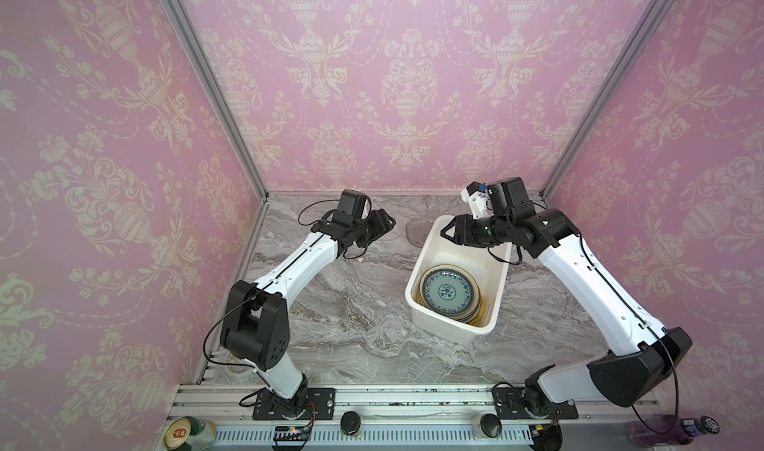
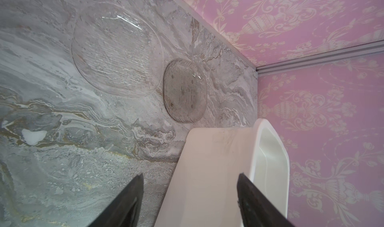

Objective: Place the plates into the plastic bin on the countertop
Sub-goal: Pick up the plate from the top-center of the table.

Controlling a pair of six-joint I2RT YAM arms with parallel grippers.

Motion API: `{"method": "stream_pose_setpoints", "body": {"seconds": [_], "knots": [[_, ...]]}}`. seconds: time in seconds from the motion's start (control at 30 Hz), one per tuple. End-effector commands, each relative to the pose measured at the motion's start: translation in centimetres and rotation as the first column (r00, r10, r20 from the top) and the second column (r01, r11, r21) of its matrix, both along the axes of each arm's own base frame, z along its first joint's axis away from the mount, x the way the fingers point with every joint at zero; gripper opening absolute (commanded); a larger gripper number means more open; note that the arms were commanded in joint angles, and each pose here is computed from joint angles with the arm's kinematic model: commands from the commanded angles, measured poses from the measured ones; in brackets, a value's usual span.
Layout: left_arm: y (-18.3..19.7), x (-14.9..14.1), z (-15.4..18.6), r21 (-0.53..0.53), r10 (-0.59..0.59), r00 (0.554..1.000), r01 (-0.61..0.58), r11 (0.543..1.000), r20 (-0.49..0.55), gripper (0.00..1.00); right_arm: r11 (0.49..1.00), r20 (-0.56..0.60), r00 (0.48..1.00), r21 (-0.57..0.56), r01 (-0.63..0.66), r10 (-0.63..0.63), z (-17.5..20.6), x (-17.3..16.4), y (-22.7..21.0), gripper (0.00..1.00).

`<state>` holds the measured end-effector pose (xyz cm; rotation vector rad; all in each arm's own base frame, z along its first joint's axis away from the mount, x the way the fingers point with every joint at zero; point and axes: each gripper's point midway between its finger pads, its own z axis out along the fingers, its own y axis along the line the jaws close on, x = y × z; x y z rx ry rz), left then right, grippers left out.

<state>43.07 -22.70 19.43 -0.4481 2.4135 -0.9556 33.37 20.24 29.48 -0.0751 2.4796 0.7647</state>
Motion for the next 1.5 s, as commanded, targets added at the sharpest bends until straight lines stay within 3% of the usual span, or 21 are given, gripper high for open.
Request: {"method": "stream_pose_setpoints", "body": {"seconds": [0.0, 0.23, 0.43, 0.63, 1.17, 1.47], "knots": [[-1.3, 1.5, -1.8, -0.032, -0.012, 0.999, 0.01, 0.999, -0.049, 0.69, 0.997, -0.107, 0.993, -0.07, 0.042, -0.05, -2.8, -0.1, -0.6, 0.5], [-3.4, 3.4, -6.5, -0.019, -0.067, 0.988, 0.065, 0.998, -0.138, 0.67, 0.962, -0.165, 0.986, -0.265, -0.059, 0.015, -5.2, -0.7, 0.4, 0.52], [-5.3, 4.9, -9.5, -0.052, -0.087, 0.98, 0.079, 0.996, -0.178, 0.67, 0.845, -0.136, 0.967, -0.469, -0.256, 0.217, -5.4, -0.9, 2.8, 0.57], [-7.2, 5.9, -11.1, -0.048, -0.114, 0.976, 0.106, 0.993, -0.184, 0.65, 0.771, -0.118, 0.943, -0.549, -0.323, 0.311, -5.0, -0.6, 3.3, 0.58], [-8.9, 7.9, -14.9, 0.089, -0.09, 0.981, 0.107, 0.99, -0.172, 0.43, 0.775, -0.092, 0.945, -0.55, -0.311, 0.314, -4.6, -0.3, 3.4, 0.58], [-8.7, 8.5, -13.6, 0.117, -0.084, 0.989, 0.099, 0.988, -0.122, 0.43, 0.773, -0.118, 0.941, -0.543, -0.329, 0.317, -5.7, -0.4, 3.8, 0.58]]}}
